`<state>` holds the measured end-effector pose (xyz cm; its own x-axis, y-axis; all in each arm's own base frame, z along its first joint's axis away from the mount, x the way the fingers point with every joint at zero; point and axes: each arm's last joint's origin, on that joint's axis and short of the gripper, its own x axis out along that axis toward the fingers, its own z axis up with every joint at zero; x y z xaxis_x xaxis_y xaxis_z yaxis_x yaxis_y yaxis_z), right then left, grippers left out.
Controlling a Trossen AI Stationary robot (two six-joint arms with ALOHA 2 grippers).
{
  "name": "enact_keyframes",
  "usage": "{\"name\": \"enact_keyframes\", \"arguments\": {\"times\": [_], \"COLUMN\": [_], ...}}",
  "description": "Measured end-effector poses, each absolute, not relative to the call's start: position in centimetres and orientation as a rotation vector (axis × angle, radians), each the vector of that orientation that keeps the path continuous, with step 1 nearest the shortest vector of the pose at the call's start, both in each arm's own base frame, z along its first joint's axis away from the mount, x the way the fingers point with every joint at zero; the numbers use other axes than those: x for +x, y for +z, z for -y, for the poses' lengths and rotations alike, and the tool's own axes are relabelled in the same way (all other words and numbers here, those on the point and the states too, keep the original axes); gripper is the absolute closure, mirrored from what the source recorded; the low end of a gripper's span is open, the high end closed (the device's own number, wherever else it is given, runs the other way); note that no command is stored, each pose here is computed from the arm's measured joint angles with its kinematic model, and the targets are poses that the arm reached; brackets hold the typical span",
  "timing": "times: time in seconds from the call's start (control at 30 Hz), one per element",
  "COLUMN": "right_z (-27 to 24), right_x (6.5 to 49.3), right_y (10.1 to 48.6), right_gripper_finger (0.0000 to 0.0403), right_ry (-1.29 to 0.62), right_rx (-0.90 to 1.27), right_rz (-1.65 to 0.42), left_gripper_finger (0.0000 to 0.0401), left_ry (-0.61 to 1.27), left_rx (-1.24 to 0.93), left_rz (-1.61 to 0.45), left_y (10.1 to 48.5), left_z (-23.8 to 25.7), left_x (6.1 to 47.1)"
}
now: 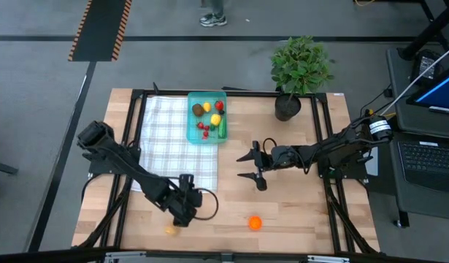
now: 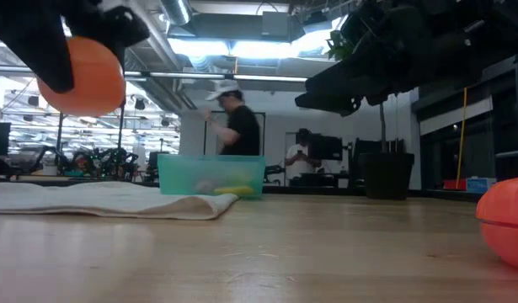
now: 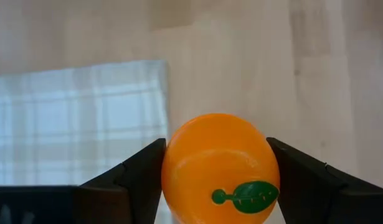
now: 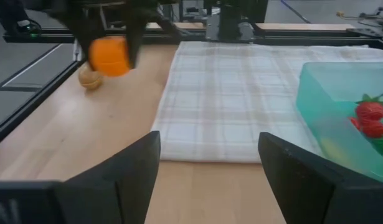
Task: Pick and placing Produce into tupperware
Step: Put the orange into the blue bin
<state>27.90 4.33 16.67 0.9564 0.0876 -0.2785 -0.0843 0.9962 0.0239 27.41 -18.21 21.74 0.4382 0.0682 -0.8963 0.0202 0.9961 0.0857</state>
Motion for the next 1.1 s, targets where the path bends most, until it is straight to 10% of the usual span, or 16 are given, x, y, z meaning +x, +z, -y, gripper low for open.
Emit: {"name": "enact_keyframes", "arguments": {"times": [1.1], "right_z": [-5.0], "right_x": [28.2], "right_y": [18.5], "right_gripper_finger": [0.0130], "right_ry": [0.128], "right_rx": [0.084], "right_rz": [-0.092], "left_gripper_finger": [0.0160], "left_ry": [0.011], "left_rx": [-0.057], "left_rz": [-0.158], "left_y": [17.4], "left_z": [8.0], "left_x": [17.4]}}
